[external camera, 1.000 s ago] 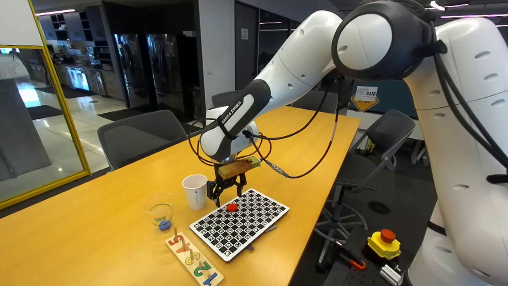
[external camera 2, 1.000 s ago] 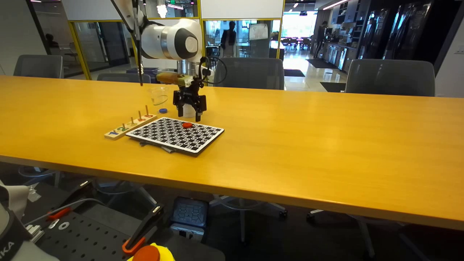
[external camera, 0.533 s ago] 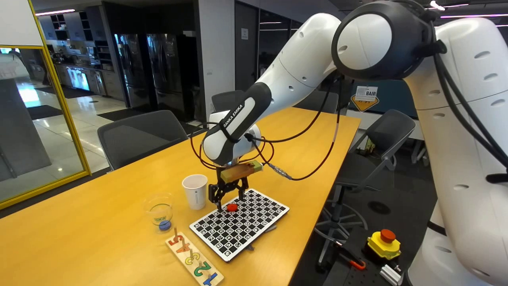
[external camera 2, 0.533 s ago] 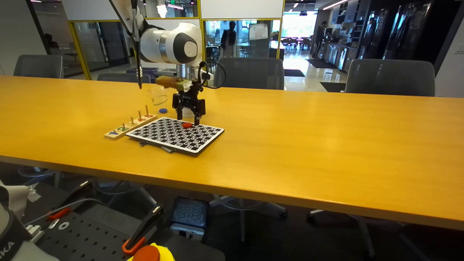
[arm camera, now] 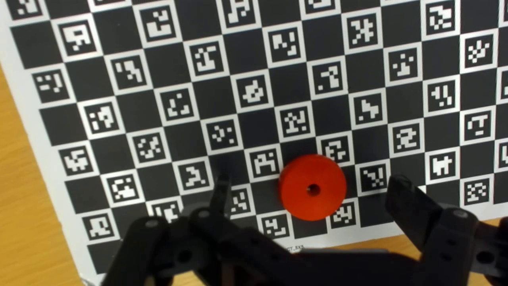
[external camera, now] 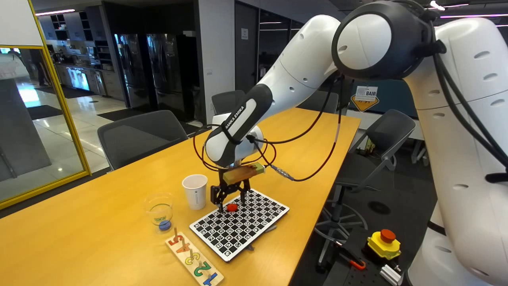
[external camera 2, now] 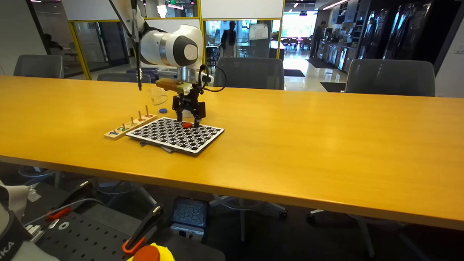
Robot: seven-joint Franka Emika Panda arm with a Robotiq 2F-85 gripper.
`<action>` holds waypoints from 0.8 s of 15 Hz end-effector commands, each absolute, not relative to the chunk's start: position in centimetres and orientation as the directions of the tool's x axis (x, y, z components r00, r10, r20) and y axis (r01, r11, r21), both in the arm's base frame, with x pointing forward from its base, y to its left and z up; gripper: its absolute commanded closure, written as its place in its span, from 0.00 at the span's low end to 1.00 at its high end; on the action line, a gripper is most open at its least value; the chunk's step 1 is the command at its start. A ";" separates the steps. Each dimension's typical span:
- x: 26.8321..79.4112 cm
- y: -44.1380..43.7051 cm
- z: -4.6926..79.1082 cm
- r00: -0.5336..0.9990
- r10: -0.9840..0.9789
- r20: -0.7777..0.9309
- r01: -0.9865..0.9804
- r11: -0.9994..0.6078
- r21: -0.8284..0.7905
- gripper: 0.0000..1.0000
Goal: Put the blue ring in the clear cup and the orange rings in the white cup
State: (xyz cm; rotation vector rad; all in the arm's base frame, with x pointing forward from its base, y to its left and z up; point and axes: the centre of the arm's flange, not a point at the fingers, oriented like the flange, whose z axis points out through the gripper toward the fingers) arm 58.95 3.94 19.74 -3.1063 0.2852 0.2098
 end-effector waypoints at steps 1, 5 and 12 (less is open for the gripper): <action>58.0 3.5 20.9 0.978 -0.180 -0.104 -0.184 -0.982 -0.037 0.00; 57.7 3.5 21.4 0.980 -0.181 -0.081 -0.184 -0.982 -0.038 0.00; 57.5 3.6 21.2 0.981 -0.173 -0.086 -0.176 -0.984 -0.038 0.51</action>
